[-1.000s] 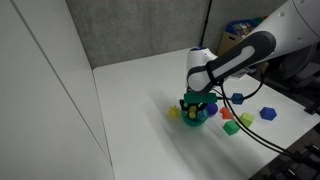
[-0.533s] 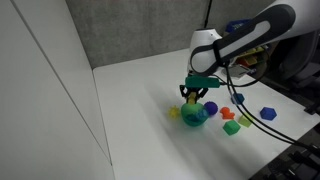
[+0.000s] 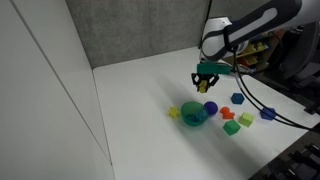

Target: Pick up the yellow duck toy from the green bowl and put it on the dark blue block on the left side of the table

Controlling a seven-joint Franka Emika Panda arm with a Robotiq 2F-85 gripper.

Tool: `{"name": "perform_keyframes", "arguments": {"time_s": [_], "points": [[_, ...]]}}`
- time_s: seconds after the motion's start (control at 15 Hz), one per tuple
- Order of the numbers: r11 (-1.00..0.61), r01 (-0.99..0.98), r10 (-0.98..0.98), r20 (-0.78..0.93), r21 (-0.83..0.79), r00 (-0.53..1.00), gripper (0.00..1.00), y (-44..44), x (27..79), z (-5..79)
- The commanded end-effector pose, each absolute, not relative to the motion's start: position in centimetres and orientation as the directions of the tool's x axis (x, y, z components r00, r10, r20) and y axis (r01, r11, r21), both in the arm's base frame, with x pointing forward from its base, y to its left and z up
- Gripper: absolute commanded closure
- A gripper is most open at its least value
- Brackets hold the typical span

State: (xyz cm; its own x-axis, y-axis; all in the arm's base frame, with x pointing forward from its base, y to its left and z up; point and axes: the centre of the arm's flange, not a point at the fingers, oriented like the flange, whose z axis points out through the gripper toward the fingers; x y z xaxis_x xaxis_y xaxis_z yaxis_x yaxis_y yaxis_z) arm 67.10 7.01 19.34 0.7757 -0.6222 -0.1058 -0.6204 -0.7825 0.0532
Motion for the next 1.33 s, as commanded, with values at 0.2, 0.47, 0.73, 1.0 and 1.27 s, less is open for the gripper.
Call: {"name": "perform_keyframes", "arguments": {"time_s": [0.2,0.47,0.73,1.0,1.27], "points": [[-0.711,-0.695,-0.703,-0.104,0.107,0.703,0.83,-2.4,68.9,19.9],[-0.651,-0.747,-0.759,-0.084,0.134,0.646,0.83,-7.7,68.0,19.1],[-0.589,-0.792,-0.807,-0.066,0.160,0.587,0.83,-12.9,65.9,18.0],[-0.533,-0.826,-0.845,-0.070,0.181,0.530,0.83,-17.1,63.8,16.5],[-0.497,-0.845,-0.867,-0.084,0.195,0.491,0.83,-19.8,62.0,14.3]]}}
